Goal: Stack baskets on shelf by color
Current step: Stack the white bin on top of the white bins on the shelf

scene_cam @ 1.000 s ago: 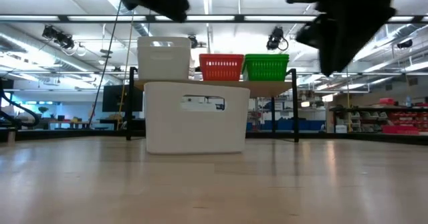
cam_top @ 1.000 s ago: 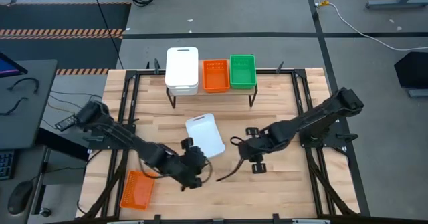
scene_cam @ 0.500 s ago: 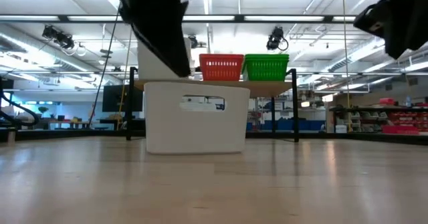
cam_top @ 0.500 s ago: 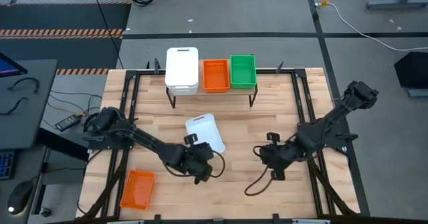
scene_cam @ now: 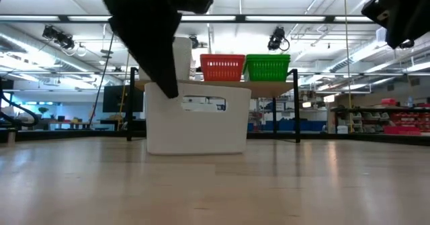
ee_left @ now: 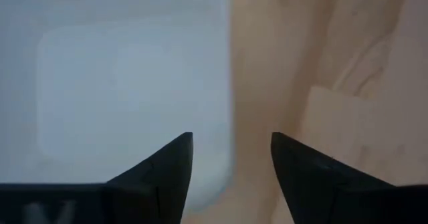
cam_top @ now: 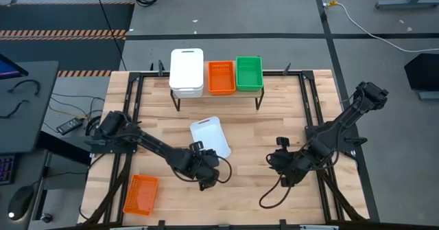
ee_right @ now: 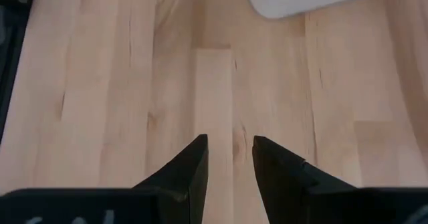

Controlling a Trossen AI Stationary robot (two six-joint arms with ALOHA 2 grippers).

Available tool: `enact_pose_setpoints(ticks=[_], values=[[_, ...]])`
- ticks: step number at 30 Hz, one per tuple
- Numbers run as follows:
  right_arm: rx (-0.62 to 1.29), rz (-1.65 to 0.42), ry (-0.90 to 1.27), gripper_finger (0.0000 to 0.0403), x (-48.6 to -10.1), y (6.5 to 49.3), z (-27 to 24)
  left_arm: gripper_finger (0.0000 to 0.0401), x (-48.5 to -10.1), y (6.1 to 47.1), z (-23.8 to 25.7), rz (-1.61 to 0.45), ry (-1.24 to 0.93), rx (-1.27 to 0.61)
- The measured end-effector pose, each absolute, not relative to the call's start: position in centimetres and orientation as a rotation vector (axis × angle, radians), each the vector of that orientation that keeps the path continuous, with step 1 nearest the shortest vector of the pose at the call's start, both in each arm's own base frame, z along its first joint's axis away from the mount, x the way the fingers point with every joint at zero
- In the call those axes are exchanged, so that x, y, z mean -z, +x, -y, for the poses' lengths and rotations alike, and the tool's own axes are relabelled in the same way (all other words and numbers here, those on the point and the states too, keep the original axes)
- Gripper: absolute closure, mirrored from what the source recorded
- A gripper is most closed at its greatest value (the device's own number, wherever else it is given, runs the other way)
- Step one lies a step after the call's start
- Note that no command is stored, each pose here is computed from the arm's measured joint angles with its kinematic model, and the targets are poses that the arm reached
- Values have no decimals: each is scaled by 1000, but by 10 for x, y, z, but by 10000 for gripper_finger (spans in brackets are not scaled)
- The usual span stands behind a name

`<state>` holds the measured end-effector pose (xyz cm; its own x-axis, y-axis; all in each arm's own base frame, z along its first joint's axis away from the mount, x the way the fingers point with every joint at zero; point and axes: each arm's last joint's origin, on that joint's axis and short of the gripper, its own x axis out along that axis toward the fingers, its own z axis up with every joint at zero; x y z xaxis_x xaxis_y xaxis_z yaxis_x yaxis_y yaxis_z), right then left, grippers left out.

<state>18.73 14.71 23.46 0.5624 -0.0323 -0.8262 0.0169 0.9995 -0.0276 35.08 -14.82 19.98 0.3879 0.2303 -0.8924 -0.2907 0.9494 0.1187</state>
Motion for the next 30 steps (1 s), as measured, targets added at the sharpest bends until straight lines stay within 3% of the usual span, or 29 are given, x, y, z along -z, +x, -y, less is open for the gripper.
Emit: enact_pose_setpoints(ticks=[3, 6, 14, 22, 30], values=[[36, -960, -20, 280, -235, 188, -147, 199, -197, 355, 142, -1125, -64, -356], [45, -947, -24, 280, -235, 188, -147, 234, -192, 360, 138, -1114, -75, -368], [107, -860, -149, 280, -238, 191, -145, 386, -165, 370, 138, -1159, -65, -355], [239, -736, -223, 280, -242, 194, -141, 395, -181, 363, 154, -1196, -93, -306], [244, -725, -222, 280, -241, 195, -141, 397, -272, 357, 177, -1190, -35, -311]])
